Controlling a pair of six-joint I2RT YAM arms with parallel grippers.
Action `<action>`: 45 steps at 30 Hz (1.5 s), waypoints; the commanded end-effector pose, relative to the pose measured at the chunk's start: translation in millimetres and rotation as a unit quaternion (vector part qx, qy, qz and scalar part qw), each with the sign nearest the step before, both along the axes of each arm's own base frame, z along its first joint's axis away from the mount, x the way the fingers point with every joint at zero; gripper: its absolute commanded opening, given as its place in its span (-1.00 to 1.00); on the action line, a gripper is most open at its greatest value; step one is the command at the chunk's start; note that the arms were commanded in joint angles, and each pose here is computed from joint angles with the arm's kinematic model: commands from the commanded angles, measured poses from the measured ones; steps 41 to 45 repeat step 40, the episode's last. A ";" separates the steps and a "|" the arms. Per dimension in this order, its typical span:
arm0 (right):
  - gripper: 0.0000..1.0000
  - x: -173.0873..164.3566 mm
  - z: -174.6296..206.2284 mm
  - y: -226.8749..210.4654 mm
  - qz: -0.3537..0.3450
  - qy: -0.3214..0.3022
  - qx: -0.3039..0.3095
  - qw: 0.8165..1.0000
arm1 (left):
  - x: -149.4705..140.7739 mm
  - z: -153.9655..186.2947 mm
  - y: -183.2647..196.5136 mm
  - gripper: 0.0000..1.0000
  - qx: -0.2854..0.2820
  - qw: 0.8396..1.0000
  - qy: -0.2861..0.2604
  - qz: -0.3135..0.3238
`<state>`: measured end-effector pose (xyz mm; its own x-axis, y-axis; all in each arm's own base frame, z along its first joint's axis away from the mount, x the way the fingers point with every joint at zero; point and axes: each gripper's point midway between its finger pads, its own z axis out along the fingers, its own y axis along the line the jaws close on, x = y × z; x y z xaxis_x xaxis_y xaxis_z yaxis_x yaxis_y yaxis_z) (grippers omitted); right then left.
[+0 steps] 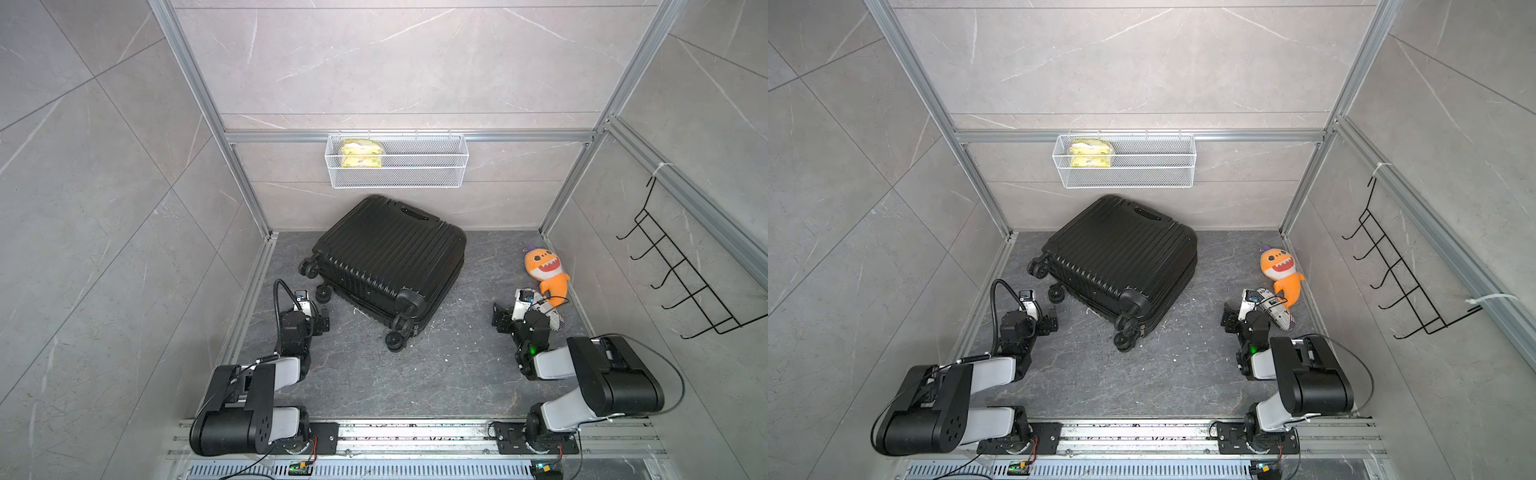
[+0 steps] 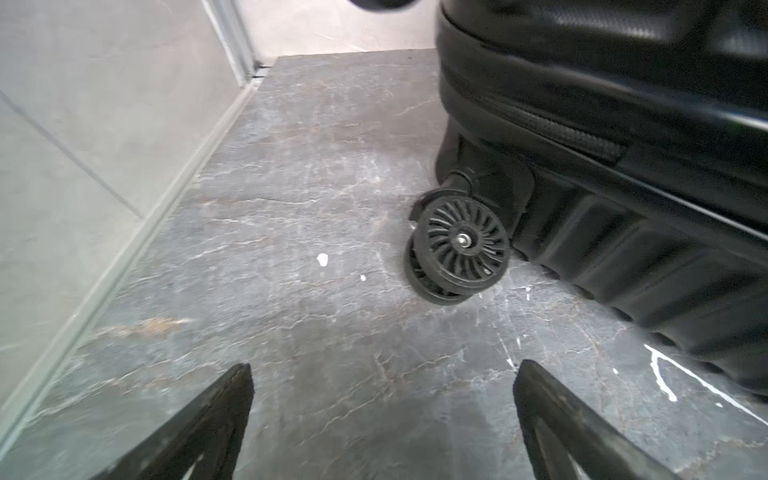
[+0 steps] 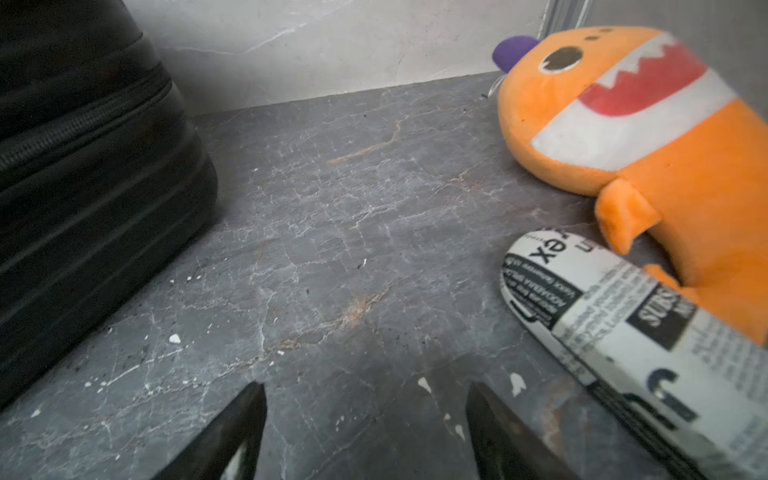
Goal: Close the suitcase zippers
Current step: Reset both arms
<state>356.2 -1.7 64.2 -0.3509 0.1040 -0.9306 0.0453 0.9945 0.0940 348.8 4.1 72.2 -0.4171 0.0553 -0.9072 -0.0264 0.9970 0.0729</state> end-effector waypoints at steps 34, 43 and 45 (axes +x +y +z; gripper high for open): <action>0.99 28.7 35.2 22.5 0.072 -0.044 -0.010 0.996 | 34.8 14.1 20.0 1.00 -0.016 0.999 -0.024 0.041; 0.99 28.2 35.3 23.1 0.073 -0.045 -0.009 0.996 | 34.6 14.2 20.0 1.00 -0.016 0.999 -0.025 0.041; 0.99 28.2 35.3 23.1 0.073 -0.045 -0.009 0.996 | 34.6 14.2 20.0 1.00 -0.016 0.999 -0.025 0.041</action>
